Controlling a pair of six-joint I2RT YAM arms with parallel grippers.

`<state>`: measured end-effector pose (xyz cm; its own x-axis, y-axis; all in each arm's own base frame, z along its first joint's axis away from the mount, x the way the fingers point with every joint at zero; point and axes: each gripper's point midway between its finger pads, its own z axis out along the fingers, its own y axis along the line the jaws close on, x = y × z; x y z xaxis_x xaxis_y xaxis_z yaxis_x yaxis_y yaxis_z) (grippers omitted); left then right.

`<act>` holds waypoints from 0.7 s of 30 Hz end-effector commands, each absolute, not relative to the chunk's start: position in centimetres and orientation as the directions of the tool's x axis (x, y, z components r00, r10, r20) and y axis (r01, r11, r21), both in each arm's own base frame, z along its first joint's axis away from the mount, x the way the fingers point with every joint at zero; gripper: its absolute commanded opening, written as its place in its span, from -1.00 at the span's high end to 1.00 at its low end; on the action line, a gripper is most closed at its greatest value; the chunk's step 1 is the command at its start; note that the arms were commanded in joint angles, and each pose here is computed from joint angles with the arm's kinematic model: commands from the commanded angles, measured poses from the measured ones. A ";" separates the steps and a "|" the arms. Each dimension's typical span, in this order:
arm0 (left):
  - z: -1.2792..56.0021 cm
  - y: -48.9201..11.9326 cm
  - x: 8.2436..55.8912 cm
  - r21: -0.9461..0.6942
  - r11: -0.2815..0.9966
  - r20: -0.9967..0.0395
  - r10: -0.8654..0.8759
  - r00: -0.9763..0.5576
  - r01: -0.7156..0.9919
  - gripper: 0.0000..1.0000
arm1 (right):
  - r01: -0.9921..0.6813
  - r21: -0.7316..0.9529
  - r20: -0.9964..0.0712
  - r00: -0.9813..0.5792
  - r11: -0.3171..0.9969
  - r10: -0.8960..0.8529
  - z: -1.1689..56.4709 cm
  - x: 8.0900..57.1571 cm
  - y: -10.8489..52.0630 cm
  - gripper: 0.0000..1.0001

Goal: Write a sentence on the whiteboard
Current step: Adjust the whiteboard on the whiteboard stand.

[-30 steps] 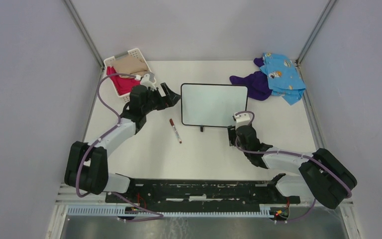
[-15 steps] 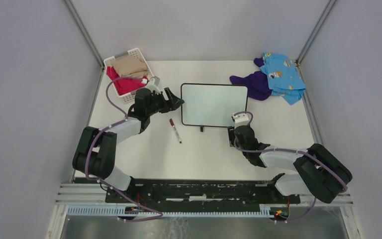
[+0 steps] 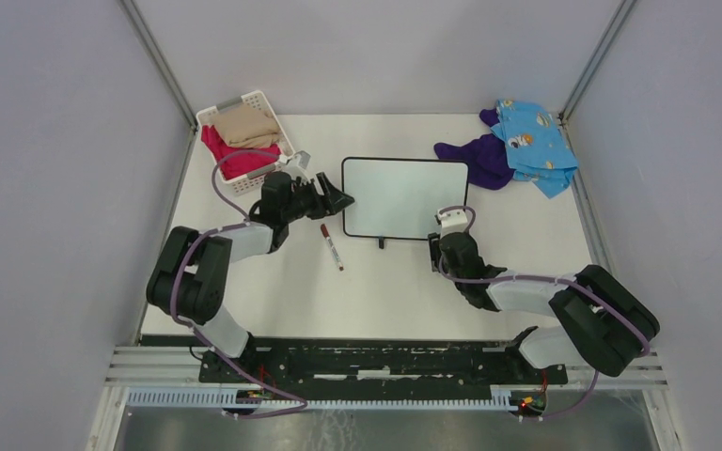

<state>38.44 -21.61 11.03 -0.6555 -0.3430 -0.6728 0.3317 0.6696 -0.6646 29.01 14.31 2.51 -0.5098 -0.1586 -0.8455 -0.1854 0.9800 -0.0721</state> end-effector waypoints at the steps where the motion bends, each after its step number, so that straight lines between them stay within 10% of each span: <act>1: 12.6 -23.6 38.3 -0.670 0.617 -0.694 -0.326 -0.642 0.412 -0.50 | -0.156 -0.029 -0.887 -0.451 0.987 -0.098 4.7 30.7 15.3 -0.07; 21: 12.1 -26.2 36.2 -0.665 0.592 -0.694 -0.266 -0.669 0.455 -0.37 | -0.148 -0.043 -0.885 -0.453 0.988 -0.107 4.5 30.6 14.9 0.09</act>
<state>36.31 -24.82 10.26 -0.7009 -0.2755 -0.6579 0.3840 0.6315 -0.6736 29.17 14.18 2.61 -0.5068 -0.1577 -0.8475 -0.1750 0.9815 -0.0780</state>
